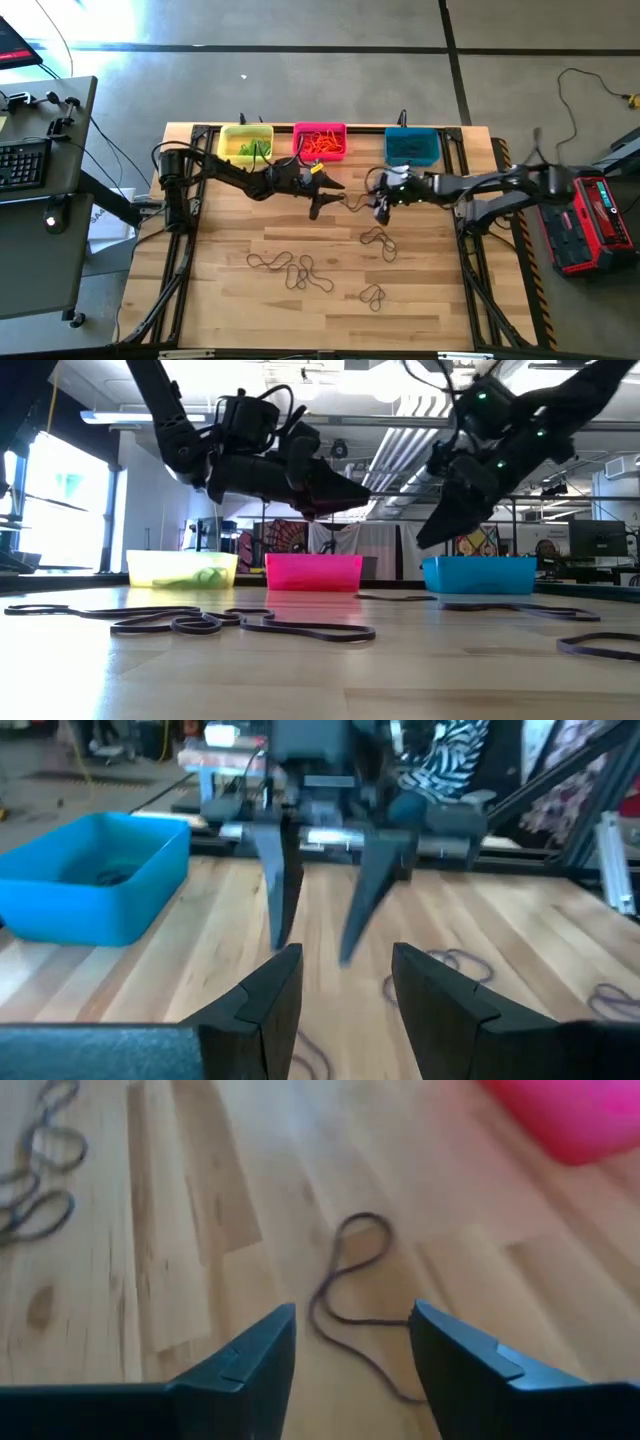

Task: Sort rubber bands into baskets
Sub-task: Put the violet rubber band into the blue bin

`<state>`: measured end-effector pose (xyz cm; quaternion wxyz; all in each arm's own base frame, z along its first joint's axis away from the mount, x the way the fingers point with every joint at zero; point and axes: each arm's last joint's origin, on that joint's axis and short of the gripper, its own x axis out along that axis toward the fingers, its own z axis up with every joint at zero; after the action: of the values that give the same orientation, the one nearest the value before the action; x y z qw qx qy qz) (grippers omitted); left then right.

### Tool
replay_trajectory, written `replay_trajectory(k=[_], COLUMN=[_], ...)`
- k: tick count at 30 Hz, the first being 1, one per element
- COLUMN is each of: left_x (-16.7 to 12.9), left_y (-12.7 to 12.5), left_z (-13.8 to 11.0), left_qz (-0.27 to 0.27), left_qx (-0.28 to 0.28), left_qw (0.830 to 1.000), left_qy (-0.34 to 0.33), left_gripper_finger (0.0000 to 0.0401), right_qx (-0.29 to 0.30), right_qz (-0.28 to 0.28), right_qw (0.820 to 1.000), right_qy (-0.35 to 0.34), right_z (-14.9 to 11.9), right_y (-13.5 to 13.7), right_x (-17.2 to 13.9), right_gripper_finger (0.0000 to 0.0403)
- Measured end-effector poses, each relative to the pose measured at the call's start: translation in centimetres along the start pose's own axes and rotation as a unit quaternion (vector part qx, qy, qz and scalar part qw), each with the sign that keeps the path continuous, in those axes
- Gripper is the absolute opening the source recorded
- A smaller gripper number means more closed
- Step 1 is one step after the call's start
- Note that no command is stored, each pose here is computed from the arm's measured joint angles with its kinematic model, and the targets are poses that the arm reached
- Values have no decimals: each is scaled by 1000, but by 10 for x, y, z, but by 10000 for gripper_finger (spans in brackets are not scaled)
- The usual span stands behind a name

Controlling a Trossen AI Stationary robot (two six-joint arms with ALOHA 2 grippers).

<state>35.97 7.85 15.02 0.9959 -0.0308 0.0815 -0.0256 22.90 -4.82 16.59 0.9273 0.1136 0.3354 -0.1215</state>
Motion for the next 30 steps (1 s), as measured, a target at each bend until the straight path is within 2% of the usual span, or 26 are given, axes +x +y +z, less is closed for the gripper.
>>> replay_trajectory(k=[6,10,15,19,25,30], left_x=[-9,-15,-17,-17,-17,-17], left_y=[2,4,2,2,2,2], left_z=[-12,-19,-22,-22,-23,-24], left_qz=[-10,-10,-19,-22,-22,-22], left_qx=[10,4,3,4,2,4], left_qw=[1000,1000,1000,999,999,999], left_qy=[9,20,24,24,29,32], left_gripper_finger=[150,150,150,150,150,150], right_qx=[-63,-71,-82,-121,-154,-161], right_qz=[3,5,5,14,28,46], right_qw=[997,994,983,973,958,949], right_qy=[38,81,165,198,242,268], right_z=[11,18,23,32,39,40], right_y=[16,17,13,13,9,6], right_x=[29,44,62,75,90,97], right_gripper_finger=[193,193,193,188,151,91])
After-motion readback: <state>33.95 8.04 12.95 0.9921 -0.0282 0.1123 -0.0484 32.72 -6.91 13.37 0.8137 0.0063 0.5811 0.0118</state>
